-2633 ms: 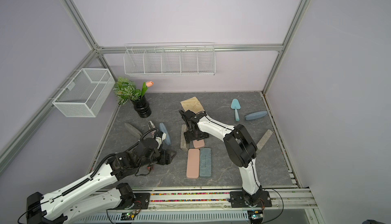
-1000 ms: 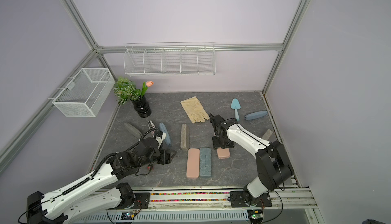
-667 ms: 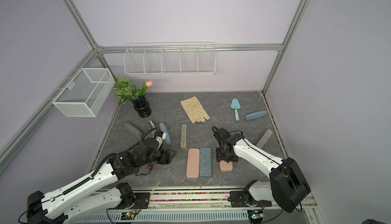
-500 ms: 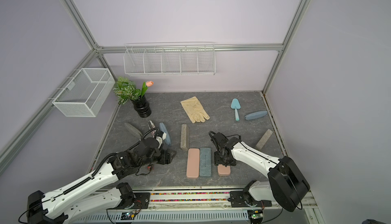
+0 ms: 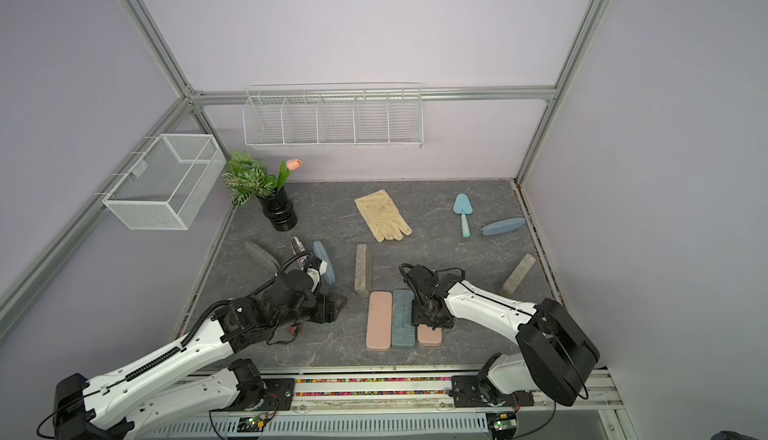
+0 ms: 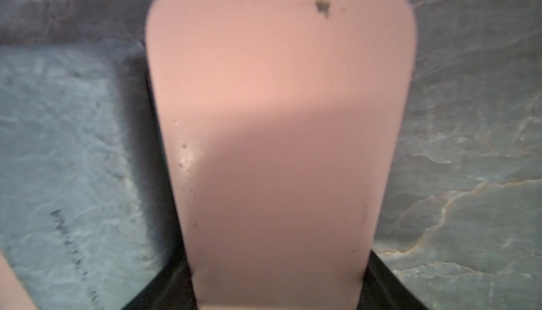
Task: Close the glasses case
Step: Place the glasses case at the center of the board, then pick up the glasses case at the center of the board.
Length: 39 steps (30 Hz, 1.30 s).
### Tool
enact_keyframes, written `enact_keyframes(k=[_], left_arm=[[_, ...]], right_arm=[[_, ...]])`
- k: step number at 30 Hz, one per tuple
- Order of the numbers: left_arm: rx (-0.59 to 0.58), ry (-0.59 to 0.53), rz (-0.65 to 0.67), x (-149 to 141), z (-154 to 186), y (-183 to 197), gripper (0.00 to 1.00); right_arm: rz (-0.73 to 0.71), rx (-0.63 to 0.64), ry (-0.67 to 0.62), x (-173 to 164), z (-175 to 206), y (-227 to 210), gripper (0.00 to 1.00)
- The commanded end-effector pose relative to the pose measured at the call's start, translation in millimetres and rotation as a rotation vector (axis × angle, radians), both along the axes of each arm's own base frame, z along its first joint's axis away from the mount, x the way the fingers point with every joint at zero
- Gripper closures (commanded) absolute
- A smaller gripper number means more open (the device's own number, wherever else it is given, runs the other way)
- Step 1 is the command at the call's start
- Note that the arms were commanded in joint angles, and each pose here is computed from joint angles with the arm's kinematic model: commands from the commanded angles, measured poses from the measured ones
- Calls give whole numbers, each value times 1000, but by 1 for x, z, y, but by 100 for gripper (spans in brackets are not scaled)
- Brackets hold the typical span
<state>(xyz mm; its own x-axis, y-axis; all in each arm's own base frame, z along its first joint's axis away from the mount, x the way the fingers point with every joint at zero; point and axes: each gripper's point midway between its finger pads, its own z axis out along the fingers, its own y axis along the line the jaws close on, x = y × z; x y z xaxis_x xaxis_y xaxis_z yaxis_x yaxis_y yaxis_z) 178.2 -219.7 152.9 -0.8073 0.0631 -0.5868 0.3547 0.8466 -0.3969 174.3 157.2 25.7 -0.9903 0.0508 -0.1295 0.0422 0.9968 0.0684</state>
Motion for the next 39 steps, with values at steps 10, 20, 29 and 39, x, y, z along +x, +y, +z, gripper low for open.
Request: enact_keyframes(k=[10, 20, 29, 39], left_arm=[[16, 4, -7, -1, -4, 1, 26], [13, -13, 10, 0, 0, 5, 26], [3, -21, 12, -1, 3, 6, 26], [0, -17, 7, -1, 2, 5, 26]], right_arm=[[-35, -32, -43, -1, 23, -8, 21], [55, 58, -166, 27, 90, 18, 19], [241, 100, -185, 108, 112, 117, 18], [321, 139, -66, 148, 65, 190, 15]])
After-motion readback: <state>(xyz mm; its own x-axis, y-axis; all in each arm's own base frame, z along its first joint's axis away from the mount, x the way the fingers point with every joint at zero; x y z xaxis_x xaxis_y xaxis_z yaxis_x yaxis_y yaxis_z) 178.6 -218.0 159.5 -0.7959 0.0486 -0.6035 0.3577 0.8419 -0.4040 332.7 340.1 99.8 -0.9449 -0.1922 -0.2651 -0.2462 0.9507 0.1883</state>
